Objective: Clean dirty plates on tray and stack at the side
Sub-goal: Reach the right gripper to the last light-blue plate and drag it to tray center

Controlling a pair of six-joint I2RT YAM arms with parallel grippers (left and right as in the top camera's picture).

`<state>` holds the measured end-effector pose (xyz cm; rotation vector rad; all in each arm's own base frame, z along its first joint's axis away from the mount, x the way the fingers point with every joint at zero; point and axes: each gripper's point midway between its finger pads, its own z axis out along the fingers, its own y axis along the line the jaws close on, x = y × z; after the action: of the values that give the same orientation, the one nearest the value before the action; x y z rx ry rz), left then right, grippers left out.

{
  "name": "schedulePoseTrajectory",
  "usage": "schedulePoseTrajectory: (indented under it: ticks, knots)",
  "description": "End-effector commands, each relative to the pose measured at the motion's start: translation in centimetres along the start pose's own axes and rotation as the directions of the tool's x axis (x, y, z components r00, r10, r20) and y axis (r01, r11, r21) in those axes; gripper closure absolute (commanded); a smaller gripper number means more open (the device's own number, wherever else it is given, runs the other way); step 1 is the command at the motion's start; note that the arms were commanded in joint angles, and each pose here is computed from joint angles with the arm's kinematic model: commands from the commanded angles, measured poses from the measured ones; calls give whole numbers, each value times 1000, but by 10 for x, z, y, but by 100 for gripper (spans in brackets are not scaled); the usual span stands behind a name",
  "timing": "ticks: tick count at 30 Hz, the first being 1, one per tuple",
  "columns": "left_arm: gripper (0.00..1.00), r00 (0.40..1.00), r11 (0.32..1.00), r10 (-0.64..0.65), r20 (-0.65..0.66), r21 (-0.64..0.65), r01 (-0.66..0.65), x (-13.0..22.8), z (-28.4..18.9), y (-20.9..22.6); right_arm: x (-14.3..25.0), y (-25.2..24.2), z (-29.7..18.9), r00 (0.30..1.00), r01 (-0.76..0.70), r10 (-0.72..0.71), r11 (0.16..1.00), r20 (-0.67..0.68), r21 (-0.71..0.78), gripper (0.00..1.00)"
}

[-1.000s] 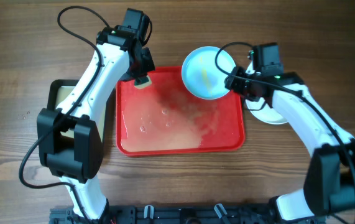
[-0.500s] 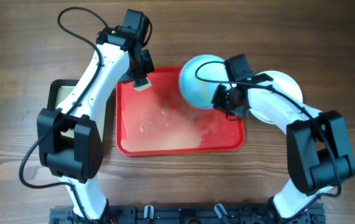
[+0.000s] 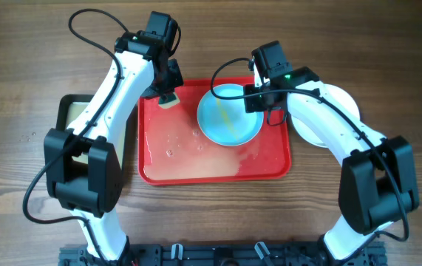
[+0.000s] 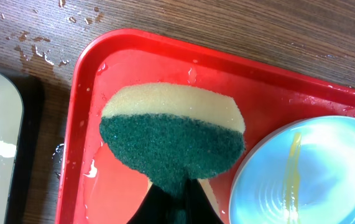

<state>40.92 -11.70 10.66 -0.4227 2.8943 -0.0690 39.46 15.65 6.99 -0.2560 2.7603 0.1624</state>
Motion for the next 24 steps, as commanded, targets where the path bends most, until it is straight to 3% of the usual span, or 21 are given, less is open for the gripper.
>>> schedulePoseTrajectory:
  ticks: [1,3,6,9,11,17,19,21,24]
  knots:
    - [96,1000,1000,-16,-6,6,16,0,2,-2,4,-29,32,990,129,-125,989,-57,69,52]
    - [96,1000,1000,-16,-5,6,16,0,2,-2,11,-35,44,987,130,-130,992,-91,-5,54]
    - [96,1000,1000,-16,-5,7,16,-1,2,-3,12,-34,42,989,107,-117,988,-90,-107,75]
    - [96,1000,1000,-16,-5,7,16,-1,2,-3,17,-29,40,985,116,-133,982,-107,-151,81]
    - [96,1000,1000,-16,-5,7,16,0,2,-3,22,-28,39,986,85,-106,984,-131,-154,92]
    - [96,1000,1000,-16,-5,7,16,0,2,-3,51,-30,41,963,-72,37,990,-267,-121,92]
    - [96,1000,1000,-16,-6,7,16,0,2,-3,61,-18,36,945,-126,64,977,-320,-175,94]
    - [96,1000,1000,-16,-6,7,16,0,2,-3,59,2,32,914,-283,192,933,-358,-222,96]
    - [96,1000,1000,-16,-6,6,16,0,2,-2,60,22,41,883,-370,304,920,-359,-130,95]
